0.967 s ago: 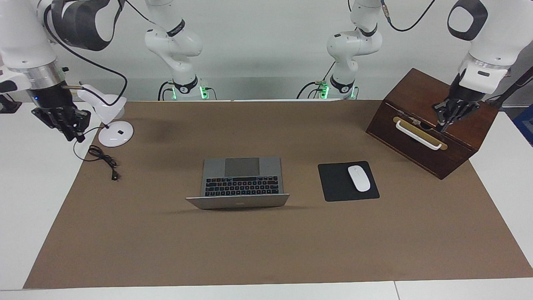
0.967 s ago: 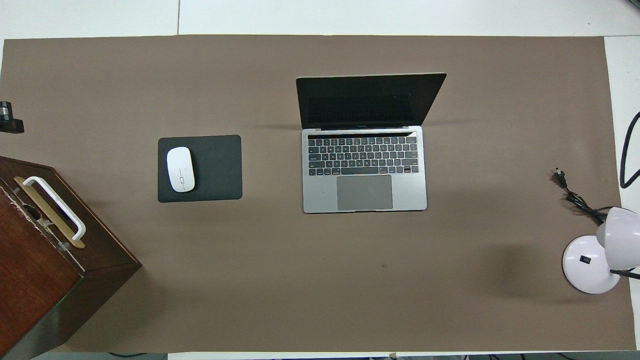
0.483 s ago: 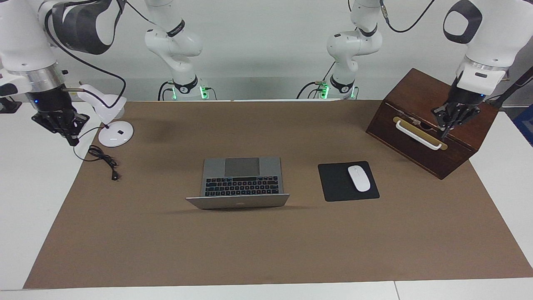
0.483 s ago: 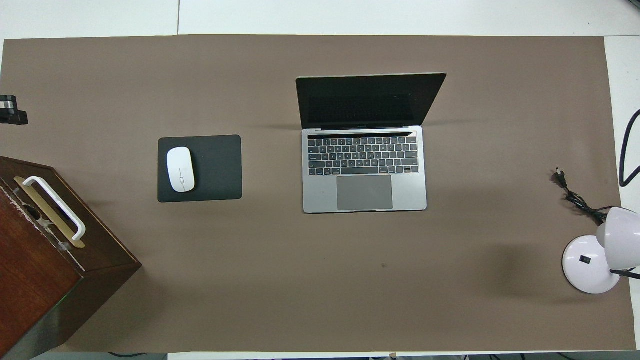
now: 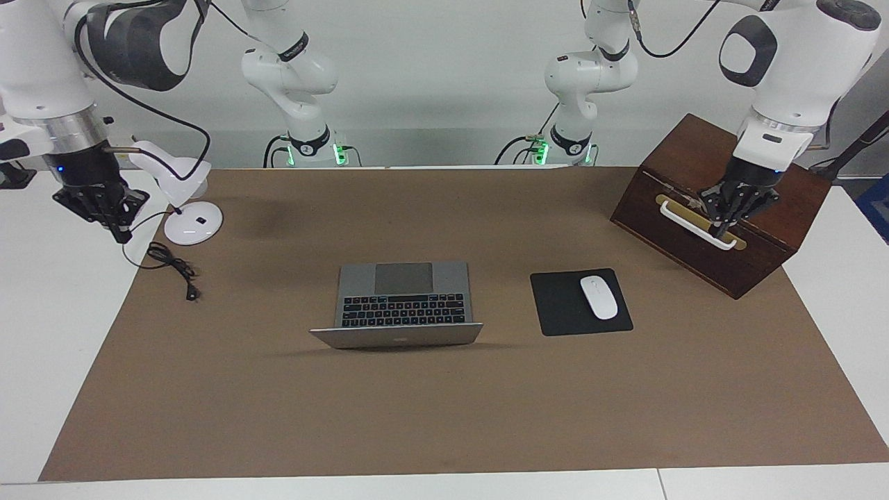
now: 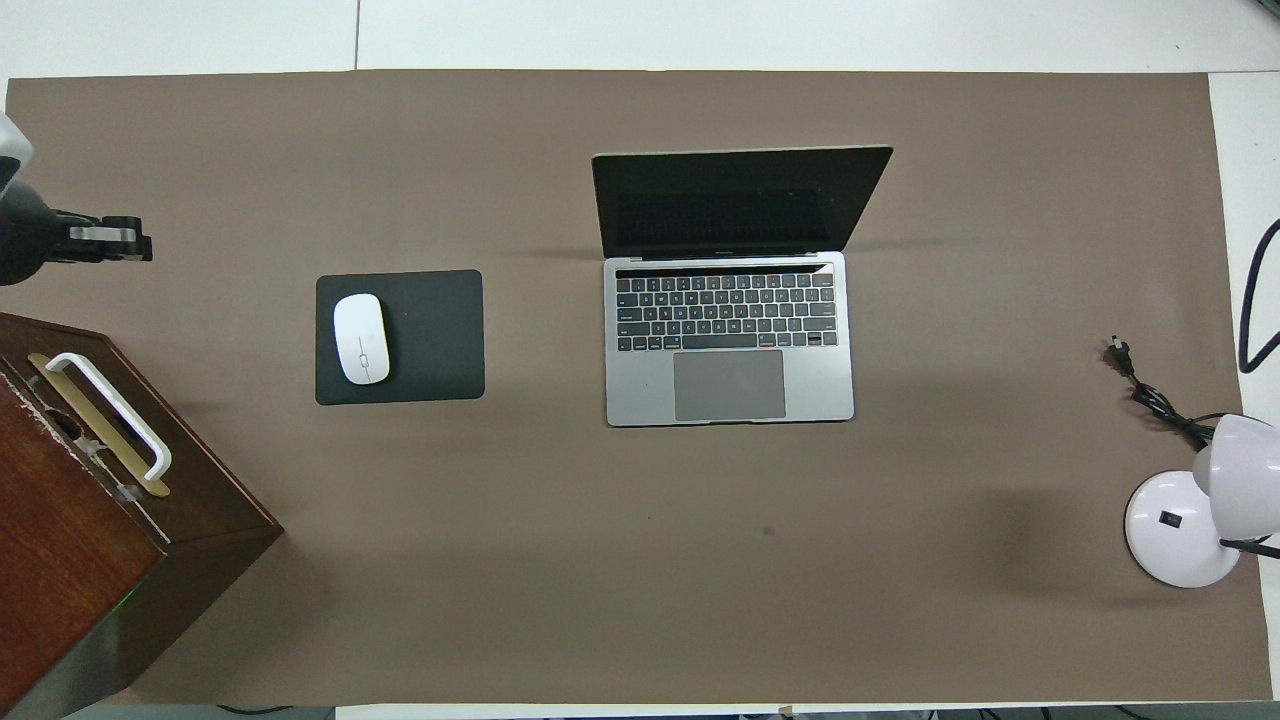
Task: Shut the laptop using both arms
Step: 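Move the left gripper to the laptop's near edge while the right gripper reaches the screen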
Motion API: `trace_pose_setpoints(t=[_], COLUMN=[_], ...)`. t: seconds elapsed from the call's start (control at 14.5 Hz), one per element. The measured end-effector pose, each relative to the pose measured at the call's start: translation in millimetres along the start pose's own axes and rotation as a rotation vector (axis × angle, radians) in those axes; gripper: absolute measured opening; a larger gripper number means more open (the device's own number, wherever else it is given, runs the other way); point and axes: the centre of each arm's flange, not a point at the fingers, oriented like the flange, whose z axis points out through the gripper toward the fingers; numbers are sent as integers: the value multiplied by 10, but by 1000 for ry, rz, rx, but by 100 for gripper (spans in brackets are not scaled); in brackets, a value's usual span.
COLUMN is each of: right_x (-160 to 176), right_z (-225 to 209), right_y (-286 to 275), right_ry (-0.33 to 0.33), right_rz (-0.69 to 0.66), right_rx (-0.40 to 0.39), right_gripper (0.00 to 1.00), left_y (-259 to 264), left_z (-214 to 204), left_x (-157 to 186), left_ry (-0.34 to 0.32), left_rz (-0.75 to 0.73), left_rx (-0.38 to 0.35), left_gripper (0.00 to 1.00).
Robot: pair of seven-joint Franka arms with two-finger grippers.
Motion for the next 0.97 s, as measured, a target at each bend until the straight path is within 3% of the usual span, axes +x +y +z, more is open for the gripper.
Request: trace_pose_setpoints(t=[0.21, 0.55, 0.97], right_x=[14, 86, 370], right_z=[-6, 79, 179], right_y=[-4, 1, -41], right_ry=[11, 27, 51], right_rz=[-1, -1, -14], right_rx=[-1, -3, -5], right_gripper=[1, 1, 1], left_y=[250, 811, 1420], left_z=[275, 639, 978], left_x=[-178, -626, -1152], left_ry=[84, 165, 288], left_rz=[19, 103, 215], left_rx=[-40, -67, -103], left_gripper=[1, 1, 1])
